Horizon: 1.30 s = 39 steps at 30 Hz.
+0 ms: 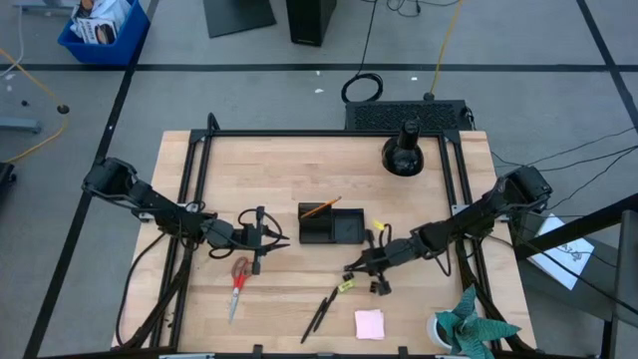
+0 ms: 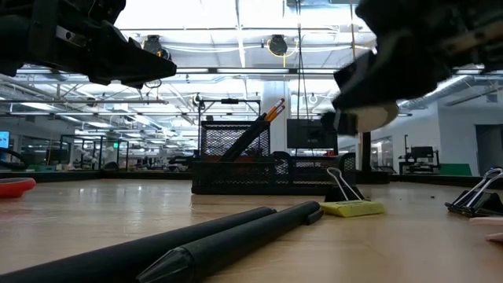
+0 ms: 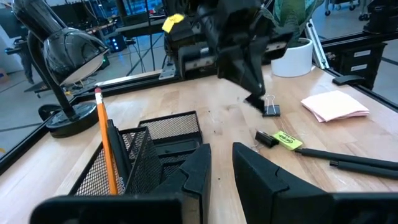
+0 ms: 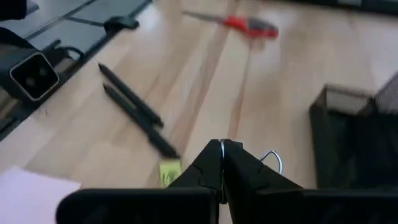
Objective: Pick and place office supplies into organizer
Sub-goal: Put the black binder clip into the black desk organizer
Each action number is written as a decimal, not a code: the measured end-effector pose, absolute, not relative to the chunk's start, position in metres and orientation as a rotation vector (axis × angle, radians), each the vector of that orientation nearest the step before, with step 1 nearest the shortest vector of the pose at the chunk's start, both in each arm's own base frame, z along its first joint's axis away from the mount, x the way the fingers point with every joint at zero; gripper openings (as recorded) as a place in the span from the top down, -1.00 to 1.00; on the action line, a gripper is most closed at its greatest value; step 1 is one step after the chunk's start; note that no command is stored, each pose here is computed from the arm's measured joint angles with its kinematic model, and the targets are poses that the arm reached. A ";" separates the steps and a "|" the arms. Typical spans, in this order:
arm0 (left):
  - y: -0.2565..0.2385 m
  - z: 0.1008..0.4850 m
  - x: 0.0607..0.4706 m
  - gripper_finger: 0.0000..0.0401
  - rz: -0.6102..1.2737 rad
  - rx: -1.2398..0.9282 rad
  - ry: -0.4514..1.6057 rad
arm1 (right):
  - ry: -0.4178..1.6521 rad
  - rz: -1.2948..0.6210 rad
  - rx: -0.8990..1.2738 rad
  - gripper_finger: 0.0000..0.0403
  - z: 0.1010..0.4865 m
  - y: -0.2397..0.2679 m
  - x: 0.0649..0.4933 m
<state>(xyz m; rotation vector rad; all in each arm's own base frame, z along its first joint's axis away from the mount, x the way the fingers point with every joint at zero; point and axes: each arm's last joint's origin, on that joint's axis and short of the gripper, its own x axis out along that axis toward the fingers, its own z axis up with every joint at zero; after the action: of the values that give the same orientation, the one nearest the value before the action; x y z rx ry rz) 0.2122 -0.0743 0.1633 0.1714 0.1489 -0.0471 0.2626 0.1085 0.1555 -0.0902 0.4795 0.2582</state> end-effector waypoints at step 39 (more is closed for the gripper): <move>-0.072 0.164 0.212 0.64 0.031 0.197 0.142 | 0.456 -0.126 -0.298 1.00 0.126 0.056 0.334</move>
<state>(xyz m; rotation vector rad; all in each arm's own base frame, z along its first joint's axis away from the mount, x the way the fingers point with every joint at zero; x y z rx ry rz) 0.2124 -0.0721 0.1644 0.1967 0.1424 0.0305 0.3344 0.0558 0.1259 -0.2977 0.4563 -0.1262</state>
